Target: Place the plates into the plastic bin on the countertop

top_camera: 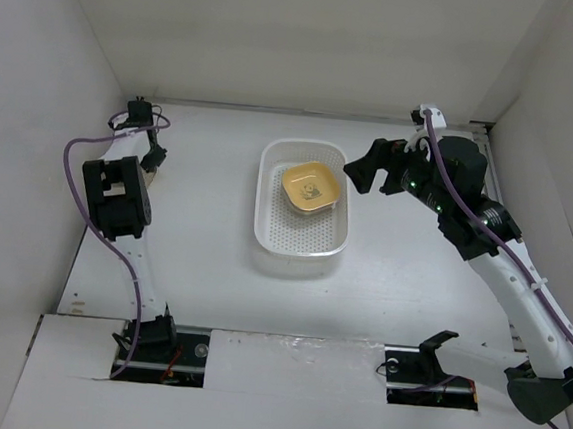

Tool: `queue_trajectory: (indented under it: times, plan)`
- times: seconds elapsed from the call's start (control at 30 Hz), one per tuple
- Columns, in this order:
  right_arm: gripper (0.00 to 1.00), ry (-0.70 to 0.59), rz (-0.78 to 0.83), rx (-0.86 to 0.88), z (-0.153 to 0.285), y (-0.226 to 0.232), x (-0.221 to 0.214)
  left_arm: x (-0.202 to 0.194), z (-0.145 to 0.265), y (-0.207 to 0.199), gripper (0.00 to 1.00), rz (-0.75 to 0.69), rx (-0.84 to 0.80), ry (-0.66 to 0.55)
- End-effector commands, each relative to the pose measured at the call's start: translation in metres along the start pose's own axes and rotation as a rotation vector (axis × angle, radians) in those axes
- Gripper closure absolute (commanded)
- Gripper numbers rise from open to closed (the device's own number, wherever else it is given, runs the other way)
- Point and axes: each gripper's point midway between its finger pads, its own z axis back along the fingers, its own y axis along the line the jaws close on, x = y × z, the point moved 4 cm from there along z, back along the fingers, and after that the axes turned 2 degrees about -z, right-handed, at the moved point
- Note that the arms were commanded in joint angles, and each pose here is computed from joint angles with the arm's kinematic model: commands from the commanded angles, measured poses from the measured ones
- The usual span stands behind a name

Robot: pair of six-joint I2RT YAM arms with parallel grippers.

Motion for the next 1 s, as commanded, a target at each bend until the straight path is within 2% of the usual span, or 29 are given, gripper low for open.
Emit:
queue_trajectory:
  times: [0.0, 0.1, 0.2, 0.33, 0.37, 0.47, 0.5, 0.6, 0.7, 0.73, 0.83, 0.87, 0.97]
  plan:
    - [0.00, -0.091, 0.024, 0.020, 0.007, 0.009, 0.024, -0.011, -0.004, -0.001, 0.90, 0.014, -0.010, 0.063]
    - [0.00, -0.108, 0.024, 0.001, 0.008, 0.008, 0.028, -0.014, 0.022, -0.024, 1.00, -0.023, -0.092, 0.040]
    - [0.00, -0.103, 0.023, -0.012, 0.008, 0.006, 0.027, -0.021, 0.051, -0.050, 1.00, -0.090, -0.200, 0.044]
    - [0.00, -0.127, 0.018, -0.045, 0.014, -0.001, 0.034, -0.027, 0.095, -0.073, 1.00, -0.105, -0.342, 0.025]
    - [0.00, -0.133, 0.018, -0.063, 0.014, -0.003, 0.035, -0.019, 0.121, -0.079, 1.00, -0.109, -0.376, -0.027]
    - [0.00, -0.169, 0.013, -0.124, 0.023, -0.012, 0.041, -0.031, 0.173, -0.108, 1.00, -0.171, -0.443, -0.102]
    - [0.00, -0.185, 0.002, -0.133, 0.027, -0.012, 0.044, -0.039, 0.209, -0.128, 1.00, -0.216, -0.510, -0.138]
    - [0.00, -0.201, -0.014, -0.173, 0.030, -0.022, 0.045, -0.043, 0.262, -0.150, 1.00, -0.249, -0.530, -0.234]
    - [0.00, -0.229, -0.029, -0.214, 0.035, -0.030, 0.051, -0.077, 0.301, -0.178, 1.00, -0.346, -0.585, -0.230]
    - [0.00, -0.219, -0.029, -0.218, 0.035, -0.031, 0.049, -0.093, 0.320, -0.201, 1.00, -0.392, -0.640, -0.232]
    - [0.00, -0.247, -0.033, -0.240, 0.043, -0.034, 0.057, -0.126, 0.335, -0.236, 1.00, -0.509, -0.677, -0.220]
    - [0.00, -0.261, -0.041, -0.233, 0.049, -0.031, 0.061, -0.150, 0.341, -0.243, 1.00, -0.572, -0.691, -0.201]
    - [0.00, -0.273, -0.042, -0.239, 0.058, -0.030, 0.067, -0.188, 0.340, -0.261, 1.00, -0.643, -0.714, -0.147]
